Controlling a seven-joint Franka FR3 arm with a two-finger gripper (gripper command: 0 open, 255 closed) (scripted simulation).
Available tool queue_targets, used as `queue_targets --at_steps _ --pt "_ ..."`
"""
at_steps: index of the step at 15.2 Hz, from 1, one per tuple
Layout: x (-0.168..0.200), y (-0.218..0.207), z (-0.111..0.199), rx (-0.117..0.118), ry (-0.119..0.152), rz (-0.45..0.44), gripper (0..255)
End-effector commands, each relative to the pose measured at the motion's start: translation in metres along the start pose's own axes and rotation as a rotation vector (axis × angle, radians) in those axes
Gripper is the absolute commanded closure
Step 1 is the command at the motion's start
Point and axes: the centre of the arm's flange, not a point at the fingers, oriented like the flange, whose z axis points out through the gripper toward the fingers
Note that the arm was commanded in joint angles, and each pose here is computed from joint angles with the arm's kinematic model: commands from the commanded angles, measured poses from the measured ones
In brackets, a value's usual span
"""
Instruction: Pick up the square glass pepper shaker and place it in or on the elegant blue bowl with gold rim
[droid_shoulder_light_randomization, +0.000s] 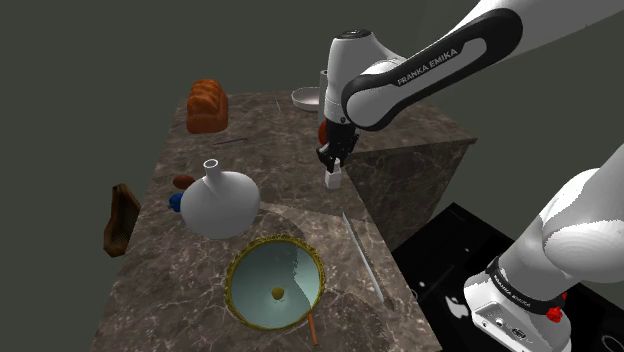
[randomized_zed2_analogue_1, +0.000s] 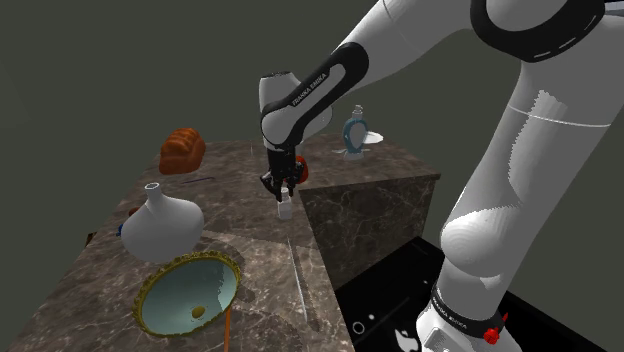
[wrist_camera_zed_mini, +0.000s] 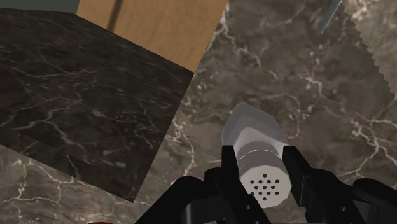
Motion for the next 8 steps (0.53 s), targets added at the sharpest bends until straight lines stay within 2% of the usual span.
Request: queue_targets --at_steps 1,5,8 --pt "0.000 0.000 0.000 0.000 0.000 0.000 255" --pt "0.000 0.000 0.000 0.000 0.000 0.000 255" --pt "0.001 0.001 -0.016 0.000 0.000 0.000 255"
